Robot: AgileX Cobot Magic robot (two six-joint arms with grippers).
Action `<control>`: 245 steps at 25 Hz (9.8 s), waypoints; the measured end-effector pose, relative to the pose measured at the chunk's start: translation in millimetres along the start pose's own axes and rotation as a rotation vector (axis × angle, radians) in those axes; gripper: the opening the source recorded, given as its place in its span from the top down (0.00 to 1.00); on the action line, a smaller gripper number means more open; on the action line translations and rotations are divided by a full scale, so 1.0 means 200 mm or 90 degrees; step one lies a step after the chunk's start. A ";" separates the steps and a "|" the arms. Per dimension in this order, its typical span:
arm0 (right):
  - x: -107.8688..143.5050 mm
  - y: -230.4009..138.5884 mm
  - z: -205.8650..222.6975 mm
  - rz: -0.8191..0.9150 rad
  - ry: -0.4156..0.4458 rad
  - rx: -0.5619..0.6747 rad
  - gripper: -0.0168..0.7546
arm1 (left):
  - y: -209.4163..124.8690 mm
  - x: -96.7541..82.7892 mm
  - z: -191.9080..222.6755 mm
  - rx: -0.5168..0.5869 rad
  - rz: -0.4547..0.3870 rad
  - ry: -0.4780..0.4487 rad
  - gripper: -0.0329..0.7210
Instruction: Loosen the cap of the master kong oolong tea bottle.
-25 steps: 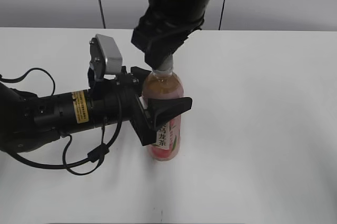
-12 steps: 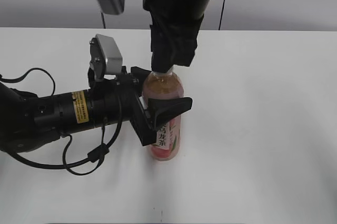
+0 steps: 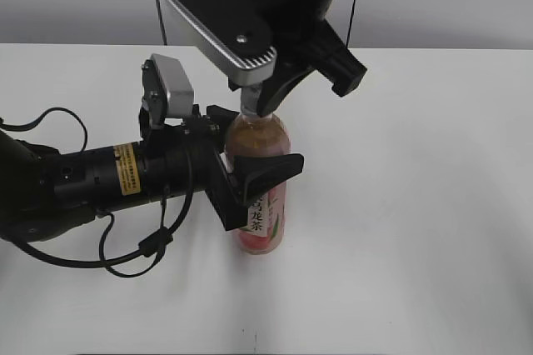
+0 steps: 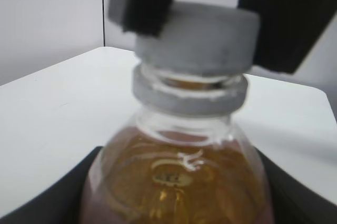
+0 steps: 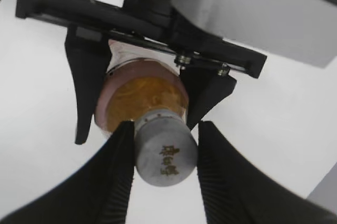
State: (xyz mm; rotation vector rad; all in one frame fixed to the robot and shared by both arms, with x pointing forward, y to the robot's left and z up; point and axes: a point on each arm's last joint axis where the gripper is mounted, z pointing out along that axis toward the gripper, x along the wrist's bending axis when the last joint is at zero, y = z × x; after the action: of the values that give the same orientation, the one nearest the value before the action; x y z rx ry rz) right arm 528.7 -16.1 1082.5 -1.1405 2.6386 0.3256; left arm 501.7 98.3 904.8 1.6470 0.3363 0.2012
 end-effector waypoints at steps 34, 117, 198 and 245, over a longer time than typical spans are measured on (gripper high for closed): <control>0.00 -0.01 0.00 -0.617 0.006 0.023 0.62 | 0.00 0.01 0.00 -0.001 -0.008 0.007 0.35; 0.84 -0.86 0.56 1.145 0.019 0.250 0.42 | 0.00 0.00 0.00 -0.001 -0.002 0.003 0.35; 1.93 0.08 -0.48 1.133 -0.573 -0.090 0.40 | 0.22 -0.03 -0.04 -0.060 0.032 -0.007 0.17; 1.93 0.08 -0.47 1.132 -0.568 -0.087 0.40 | 1.03 -0.50 -0.62 -0.154 0.025 0.076 0.18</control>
State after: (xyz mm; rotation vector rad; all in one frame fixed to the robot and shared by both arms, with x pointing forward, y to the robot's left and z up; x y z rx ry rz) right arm 248.4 -296.9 1053.2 1.3275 1.9395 0.9349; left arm 386.9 166.0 1129.7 1.4067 0.3563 0.3574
